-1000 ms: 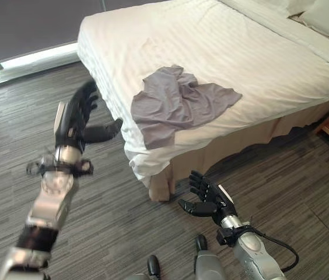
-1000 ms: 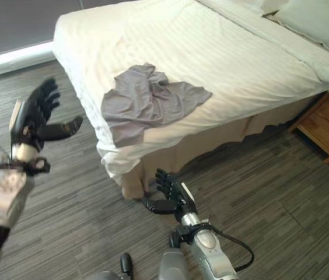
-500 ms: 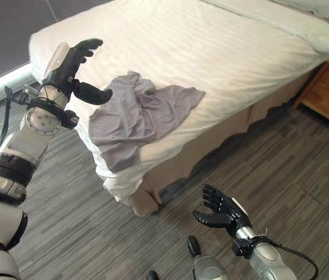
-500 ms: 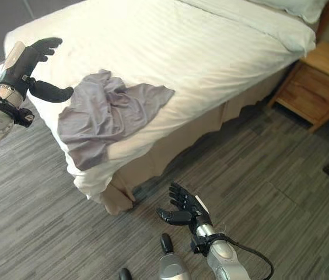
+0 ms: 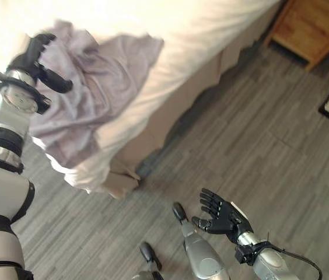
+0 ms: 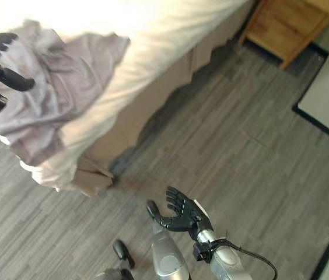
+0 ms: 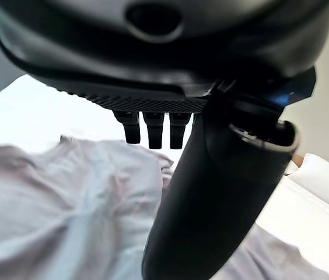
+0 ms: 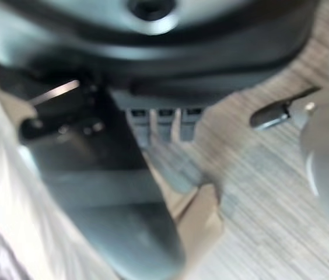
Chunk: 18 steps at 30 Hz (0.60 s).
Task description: Pick up bed clothes into laundry basket.
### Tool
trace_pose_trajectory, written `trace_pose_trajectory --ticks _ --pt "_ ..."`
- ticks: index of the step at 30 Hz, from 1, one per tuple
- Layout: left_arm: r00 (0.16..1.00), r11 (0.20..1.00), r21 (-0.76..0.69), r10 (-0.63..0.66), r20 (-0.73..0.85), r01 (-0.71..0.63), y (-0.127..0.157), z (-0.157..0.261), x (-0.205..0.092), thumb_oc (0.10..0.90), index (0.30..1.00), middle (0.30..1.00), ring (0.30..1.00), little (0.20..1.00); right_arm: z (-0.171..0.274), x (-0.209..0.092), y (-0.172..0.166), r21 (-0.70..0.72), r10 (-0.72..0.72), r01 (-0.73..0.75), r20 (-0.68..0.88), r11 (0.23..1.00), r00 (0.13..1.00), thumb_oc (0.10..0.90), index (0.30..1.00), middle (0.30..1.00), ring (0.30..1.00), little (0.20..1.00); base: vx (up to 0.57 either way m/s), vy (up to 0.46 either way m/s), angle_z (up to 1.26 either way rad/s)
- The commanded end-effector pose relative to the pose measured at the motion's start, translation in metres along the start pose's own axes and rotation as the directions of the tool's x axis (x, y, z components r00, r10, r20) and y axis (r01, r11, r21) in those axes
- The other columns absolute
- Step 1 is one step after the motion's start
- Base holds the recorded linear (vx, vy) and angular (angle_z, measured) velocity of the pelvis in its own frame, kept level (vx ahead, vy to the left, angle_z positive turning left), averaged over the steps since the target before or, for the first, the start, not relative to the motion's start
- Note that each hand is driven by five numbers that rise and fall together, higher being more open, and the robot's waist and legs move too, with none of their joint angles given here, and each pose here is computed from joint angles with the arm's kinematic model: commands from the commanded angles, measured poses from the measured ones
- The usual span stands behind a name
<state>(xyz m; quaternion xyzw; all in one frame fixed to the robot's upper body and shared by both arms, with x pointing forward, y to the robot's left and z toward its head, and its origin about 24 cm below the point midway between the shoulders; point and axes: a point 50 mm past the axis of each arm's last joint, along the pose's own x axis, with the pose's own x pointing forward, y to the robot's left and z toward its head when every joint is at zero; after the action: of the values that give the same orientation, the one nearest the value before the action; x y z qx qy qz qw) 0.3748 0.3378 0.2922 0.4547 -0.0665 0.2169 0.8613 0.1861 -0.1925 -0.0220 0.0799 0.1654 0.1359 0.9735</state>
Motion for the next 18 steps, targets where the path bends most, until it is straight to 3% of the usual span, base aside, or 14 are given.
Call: trace_pose_trajectory --ticks 1,10,11,12,18 --pt "0.966 0.966 -0.012 0.258 0.006 -0.258 0.078 0.012 0.001 0.8 0.9 0.9 0.9 0.9 0.039 0.002 -0.002 -0.026 0.033 -0.028 0.198 0.999 0.98 0.8 0.9 0.9 0.9 0.9 -0.06 -0.053 -0.22" --pt "0.959 0.991 -0.024 0.122 -0.257 -0.132 0.028 -0.055 -0.013 0.8 0.9 0.9 0.9 0.9 0.04 0.004 0.002 0.001 0.006 -0.006 0.228 1.0 0.974 0.8 0.9 0.9 0.9 0.9 -0.03 -0.037 -0.02" --pt "0.959 0.991 -0.024 0.122 -0.258 -0.132 0.028 -0.055 -0.013 0.568 0.552 0.552 0.552 0.552 0.04 0.004 0.002 0.001 0.006 -0.006 0.227 1.0 0.974 0.8 0.9 0.9 0.9 0.9 0.0 0.0 0.0" --pt "0.957 0.992 -0.025 0.113 -0.268 -0.124 0.026 -0.059 -0.015 0.4 0.3 0.3 0.3 0.3 0.04 0.004 0.003 0.004 0.011 -0.012 0.229 1.0 0.973 0.8 0.9 0.9 0.9 0.9 0.0 0.0 0.0" --pt "0.968 0.985 -0.03 0.16 -0.192 -0.169 0.042 -0.041 -0.009 0.4 0.3 0.3 0.3 0.3 0.032 0.003 0.003 0.013 0.017 -0.02 0.196 1.0 0.98 0.8 0.9 0.9 0.9 0.9 0.0 0.001 0.01"
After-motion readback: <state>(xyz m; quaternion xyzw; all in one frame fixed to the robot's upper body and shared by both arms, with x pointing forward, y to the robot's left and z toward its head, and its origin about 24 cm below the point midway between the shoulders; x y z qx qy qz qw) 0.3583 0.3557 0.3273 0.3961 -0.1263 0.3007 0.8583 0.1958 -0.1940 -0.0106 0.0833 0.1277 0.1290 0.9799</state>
